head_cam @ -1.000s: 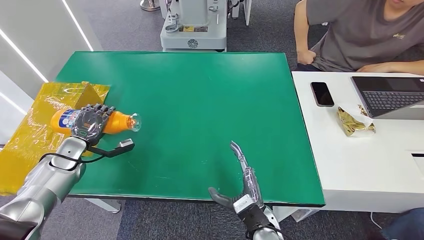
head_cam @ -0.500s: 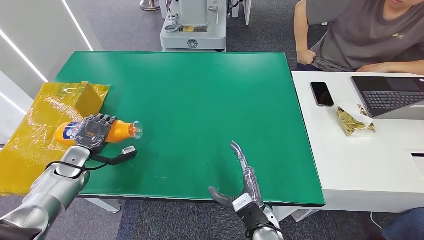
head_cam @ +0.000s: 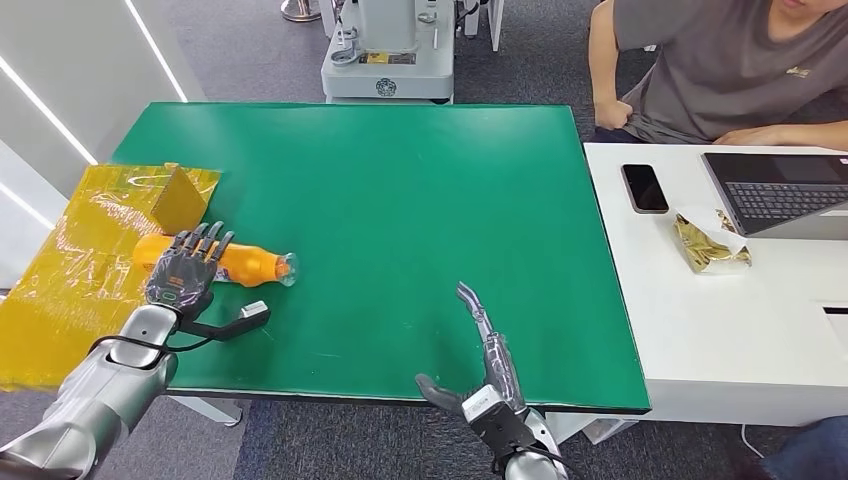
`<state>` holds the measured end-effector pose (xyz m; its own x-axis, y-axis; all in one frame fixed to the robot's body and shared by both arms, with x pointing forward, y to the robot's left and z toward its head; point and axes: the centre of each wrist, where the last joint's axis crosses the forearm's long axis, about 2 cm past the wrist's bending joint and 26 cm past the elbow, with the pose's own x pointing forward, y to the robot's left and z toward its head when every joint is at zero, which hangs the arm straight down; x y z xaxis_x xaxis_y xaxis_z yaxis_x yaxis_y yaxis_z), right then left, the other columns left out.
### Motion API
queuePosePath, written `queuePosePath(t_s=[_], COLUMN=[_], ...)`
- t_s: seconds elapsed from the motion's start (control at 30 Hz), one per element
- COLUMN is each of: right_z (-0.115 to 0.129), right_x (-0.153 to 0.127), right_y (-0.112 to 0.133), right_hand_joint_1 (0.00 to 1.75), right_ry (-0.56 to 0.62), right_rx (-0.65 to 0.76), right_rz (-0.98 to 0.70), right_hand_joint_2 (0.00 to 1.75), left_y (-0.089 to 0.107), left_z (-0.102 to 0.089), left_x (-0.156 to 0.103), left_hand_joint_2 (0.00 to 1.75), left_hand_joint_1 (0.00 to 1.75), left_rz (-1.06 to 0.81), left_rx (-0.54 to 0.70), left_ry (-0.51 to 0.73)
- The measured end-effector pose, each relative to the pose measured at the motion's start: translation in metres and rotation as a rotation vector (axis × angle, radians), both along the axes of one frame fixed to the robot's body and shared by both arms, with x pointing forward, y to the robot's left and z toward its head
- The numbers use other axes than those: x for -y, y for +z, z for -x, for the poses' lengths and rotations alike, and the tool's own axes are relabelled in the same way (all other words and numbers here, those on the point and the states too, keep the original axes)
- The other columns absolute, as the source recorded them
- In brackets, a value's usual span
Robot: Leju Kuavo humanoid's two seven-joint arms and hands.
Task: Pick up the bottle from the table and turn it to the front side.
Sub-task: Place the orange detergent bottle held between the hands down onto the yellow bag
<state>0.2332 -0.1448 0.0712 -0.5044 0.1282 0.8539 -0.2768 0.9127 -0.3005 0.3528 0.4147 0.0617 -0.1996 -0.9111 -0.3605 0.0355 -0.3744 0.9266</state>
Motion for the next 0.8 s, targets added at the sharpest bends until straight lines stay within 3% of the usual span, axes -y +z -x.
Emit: queuePosePath(t_s=[0.33,0.5,0.6,0.7,0.8], right_z=[0.000,0.000,0.000,-0.002,-0.005], right_x=[0.001,0.001,0.001,0.000,0.000], right_y=[-0.002,-0.002,-0.002,-0.002,-0.001], right_hand_joint_1=[0.00,0.00,0.00,0.00,0.00], right_ry=[-0.003,-0.008,-0.009,-0.008,-0.009], right_rx=[-0.008,-0.006,-0.008,-0.012,-0.011], right_rz=[-0.007,-0.007,-0.008,-0.019,-0.040], right_hand_joint_2=[1.75,1.75,1.75,1.75,1.75], left_y=[-0.003,0.003,0.026,0.067,0.100], left_z=[0.004,0.004,-0.004,-0.016,-0.018], left_x=[-0.001,0.007,0.018,0.021,0.013], left_hand_joint_2=[1.75,1.75,1.75,1.75,1.75], left_hand_joint_1=[0.00,0.00,0.00,0.00,0.00], left_rz=[0.004,0.045,0.125,0.228,0.333], left_rx=[0.035,0.147,0.285,0.464,0.665], left_ry=[0.002,-0.007,-0.091,-0.227,-0.239])
